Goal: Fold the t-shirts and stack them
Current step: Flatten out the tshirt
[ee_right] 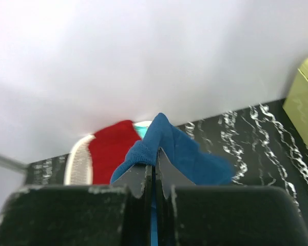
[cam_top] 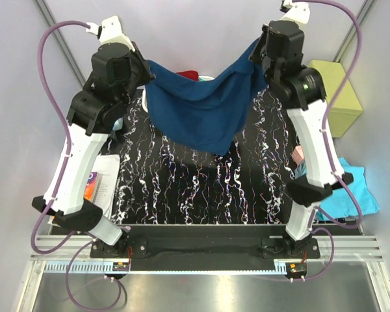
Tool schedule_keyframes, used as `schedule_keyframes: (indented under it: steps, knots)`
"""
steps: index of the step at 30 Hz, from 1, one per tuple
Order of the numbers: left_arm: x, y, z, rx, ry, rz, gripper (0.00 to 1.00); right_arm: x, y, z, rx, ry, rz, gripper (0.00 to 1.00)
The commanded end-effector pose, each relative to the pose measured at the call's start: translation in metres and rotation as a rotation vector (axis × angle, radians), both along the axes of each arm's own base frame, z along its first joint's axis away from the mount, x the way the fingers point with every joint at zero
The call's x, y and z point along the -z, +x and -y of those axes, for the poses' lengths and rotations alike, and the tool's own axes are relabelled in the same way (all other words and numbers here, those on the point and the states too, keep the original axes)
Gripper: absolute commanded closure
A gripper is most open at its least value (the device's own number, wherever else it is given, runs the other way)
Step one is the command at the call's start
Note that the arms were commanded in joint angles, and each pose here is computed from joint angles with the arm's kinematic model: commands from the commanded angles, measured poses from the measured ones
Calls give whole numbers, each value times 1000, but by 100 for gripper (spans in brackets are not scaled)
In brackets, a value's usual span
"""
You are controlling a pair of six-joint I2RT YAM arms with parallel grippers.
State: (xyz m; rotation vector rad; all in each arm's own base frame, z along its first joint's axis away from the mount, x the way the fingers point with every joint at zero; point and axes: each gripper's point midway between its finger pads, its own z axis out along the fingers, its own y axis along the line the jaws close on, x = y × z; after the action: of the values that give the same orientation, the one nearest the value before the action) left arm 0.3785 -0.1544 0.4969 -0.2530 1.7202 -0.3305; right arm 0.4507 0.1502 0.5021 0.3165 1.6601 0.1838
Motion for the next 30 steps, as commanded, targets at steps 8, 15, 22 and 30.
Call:
schedule_keyframes:
  steps: [8,15,22,30]
  knots:
    - [62,-45,-6,-53,322,-75,100,36,-85,21,51,-137,-106,100]
    - [110,-101,-48,-82,430,-177,100,114,-121,47,51,-207,-208,100]
    - [83,-135,-79,-99,404,-217,100,114,-157,69,22,-217,-216,100]
    - [59,-169,-105,-75,442,-168,100,76,-188,103,73,-241,-162,100]
